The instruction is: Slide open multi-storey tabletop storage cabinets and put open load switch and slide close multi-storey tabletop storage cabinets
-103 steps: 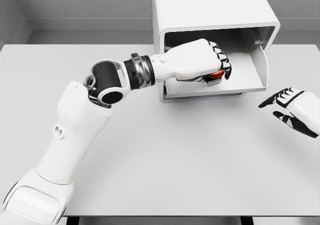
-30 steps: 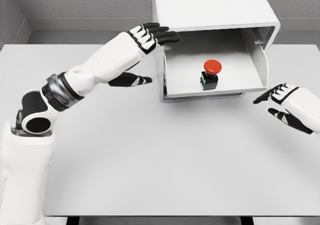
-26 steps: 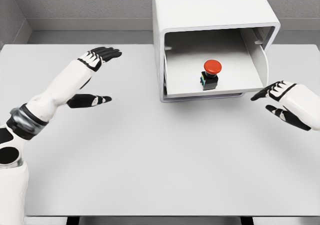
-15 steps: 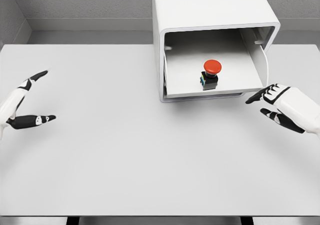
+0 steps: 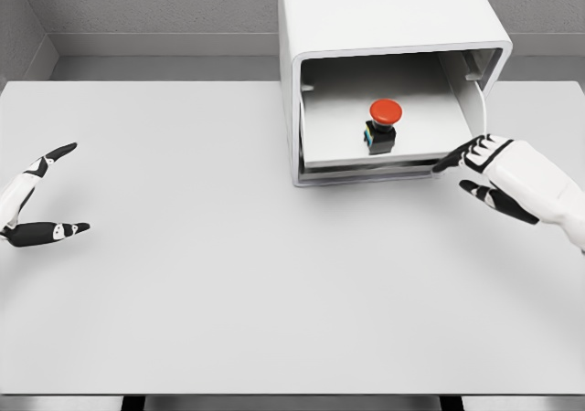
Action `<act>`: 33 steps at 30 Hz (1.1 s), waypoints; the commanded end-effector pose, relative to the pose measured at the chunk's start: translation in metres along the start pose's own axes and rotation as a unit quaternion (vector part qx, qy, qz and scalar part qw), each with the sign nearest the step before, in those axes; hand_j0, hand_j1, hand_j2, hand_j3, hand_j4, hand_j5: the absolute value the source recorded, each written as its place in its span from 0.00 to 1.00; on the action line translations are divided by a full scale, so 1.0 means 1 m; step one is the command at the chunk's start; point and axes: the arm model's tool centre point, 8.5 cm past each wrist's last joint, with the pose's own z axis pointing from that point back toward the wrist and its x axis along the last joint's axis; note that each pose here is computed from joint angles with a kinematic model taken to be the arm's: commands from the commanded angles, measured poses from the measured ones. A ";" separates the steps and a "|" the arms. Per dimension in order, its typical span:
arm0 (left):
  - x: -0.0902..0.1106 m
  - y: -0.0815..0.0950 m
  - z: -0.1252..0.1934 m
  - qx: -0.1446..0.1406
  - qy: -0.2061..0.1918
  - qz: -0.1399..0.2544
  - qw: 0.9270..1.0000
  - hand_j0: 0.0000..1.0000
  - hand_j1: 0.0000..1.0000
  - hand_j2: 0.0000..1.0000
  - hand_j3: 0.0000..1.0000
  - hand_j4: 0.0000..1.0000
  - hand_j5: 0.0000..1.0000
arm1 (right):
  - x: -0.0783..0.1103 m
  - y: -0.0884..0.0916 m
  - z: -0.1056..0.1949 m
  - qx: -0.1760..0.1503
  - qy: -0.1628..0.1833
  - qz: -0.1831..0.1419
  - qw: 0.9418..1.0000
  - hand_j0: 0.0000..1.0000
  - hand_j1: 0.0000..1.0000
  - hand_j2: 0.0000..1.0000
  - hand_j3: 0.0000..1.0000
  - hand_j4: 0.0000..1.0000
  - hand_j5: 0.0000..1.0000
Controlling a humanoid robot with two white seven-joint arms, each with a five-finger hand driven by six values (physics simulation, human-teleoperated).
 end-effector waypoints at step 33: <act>-0.007 -0.003 0.009 -0.017 0.018 -0.006 1.000 1.00 1.00 1.00 1.00 1.00 1.00 | -0.011 0.010 -0.006 0.031 0.005 -0.011 0.999 0.67 0.67 0.67 0.67 0.67 0.67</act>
